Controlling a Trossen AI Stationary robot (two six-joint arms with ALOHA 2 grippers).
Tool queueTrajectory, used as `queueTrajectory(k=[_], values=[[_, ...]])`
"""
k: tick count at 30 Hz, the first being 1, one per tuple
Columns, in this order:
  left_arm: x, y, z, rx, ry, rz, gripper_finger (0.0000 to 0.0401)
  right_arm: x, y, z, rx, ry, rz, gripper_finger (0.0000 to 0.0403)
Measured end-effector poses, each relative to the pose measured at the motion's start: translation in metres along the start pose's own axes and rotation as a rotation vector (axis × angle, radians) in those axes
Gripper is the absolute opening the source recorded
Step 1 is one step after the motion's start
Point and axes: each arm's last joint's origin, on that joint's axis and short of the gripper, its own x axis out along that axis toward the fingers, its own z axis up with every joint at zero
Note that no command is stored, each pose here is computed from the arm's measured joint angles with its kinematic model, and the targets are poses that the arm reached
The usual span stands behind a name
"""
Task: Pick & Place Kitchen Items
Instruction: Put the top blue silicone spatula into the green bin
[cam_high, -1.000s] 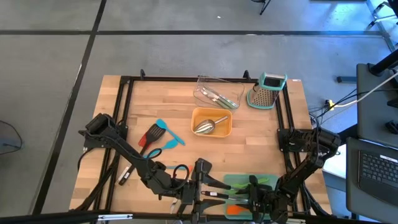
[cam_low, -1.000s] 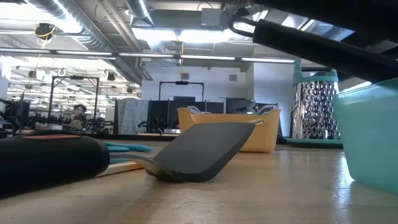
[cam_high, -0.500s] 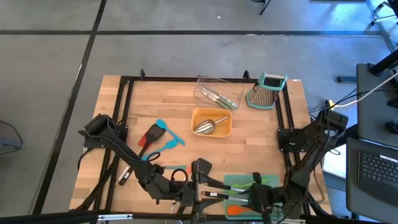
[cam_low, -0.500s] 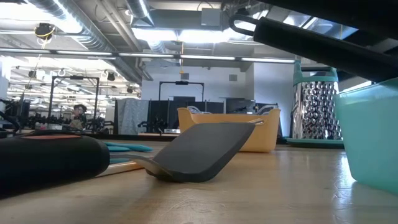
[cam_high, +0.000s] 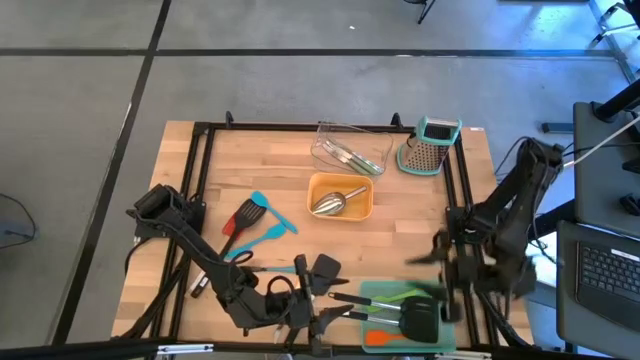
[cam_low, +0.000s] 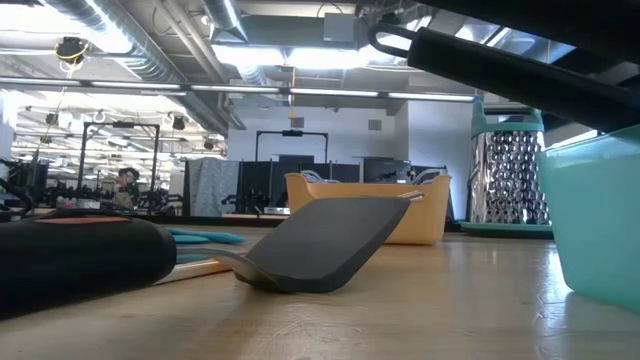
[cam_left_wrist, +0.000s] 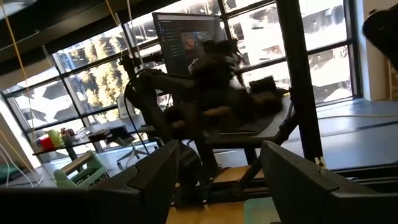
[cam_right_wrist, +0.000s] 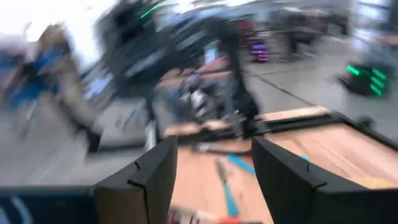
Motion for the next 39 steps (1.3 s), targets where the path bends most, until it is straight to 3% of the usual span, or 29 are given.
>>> queueTrajectory(k=[2, 4, 10, 13, 18, 21, 25, 28, 33, 36, 39], values=[[-0.001, -0.001, 0.000, -0.001, -0.001, -0.003, 0.0221, -0.001, -0.013, 0.015, 0.088, -0.036, -0.049, 0.0207], [-0.001, -0.001, 0.000, -0.002, -0.002, -0.004, 0.0221, -0.003, -0.024, 0.030, 0.051, -0.058, 0.004, 0.0207], [-0.003, -0.003, 0.001, -0.011, -0.006, -0.017, 0.0221, 0.008, -0.043, 0.048, -0.090, -0.113, 0.385, 0.0207], [-0.004, -0.003, 0.001, -0.019, -0.007, -0.020, 0.0221, 0.025, -0.047, 0.040, -0.113, -0.050, 0.559, 0.0207], [-0.007, -0.006, 0.002, -0.033, -0.007, -0.030, 0.0221, 0.059, -0.050, 0.016, -0.121, 0.094, 0.681, 0.0207], [-0.011, -0.008, 0.001, -0.043, 0.009, -0.027, 0.0221, 0.077, -0.049, 0.005, -0.158, 0.093, 0.784, 0.0207], [-0.024, -0.012, 0.002, -0.042, 0.079, 0.120, 0.0221, 0.092, -0.054, -0.002, -0.182, 0.100, 0.911, 0.0207], [-0.039, -0.016, 0.001, -0.002, 0.150, 0.265, 0.0221, 0.100, -0.068, -0.009, -0.185, 0.125, 0.871, 0.0207], [-0.049, -0.017, -0.003, 0.015, 0.208, 0.431, 0.0221, 0.112, -0.099, -0.026, -0.108, 0.172, 0.625, 0.0207], [-0.051, -0.018, -0.013, 0.005, 0.211, 0.430, 0.0221, 0.114, -0.115, -0.038, -0.095, 0.207, 0.558, 0.0207], [-0.053, -0.020, -0.032, -0.044, 0.232, 0.340, 0.0221, 0.113, -0.123, -0.048, -0.094, 0.240, 0.566, 0.0207]])
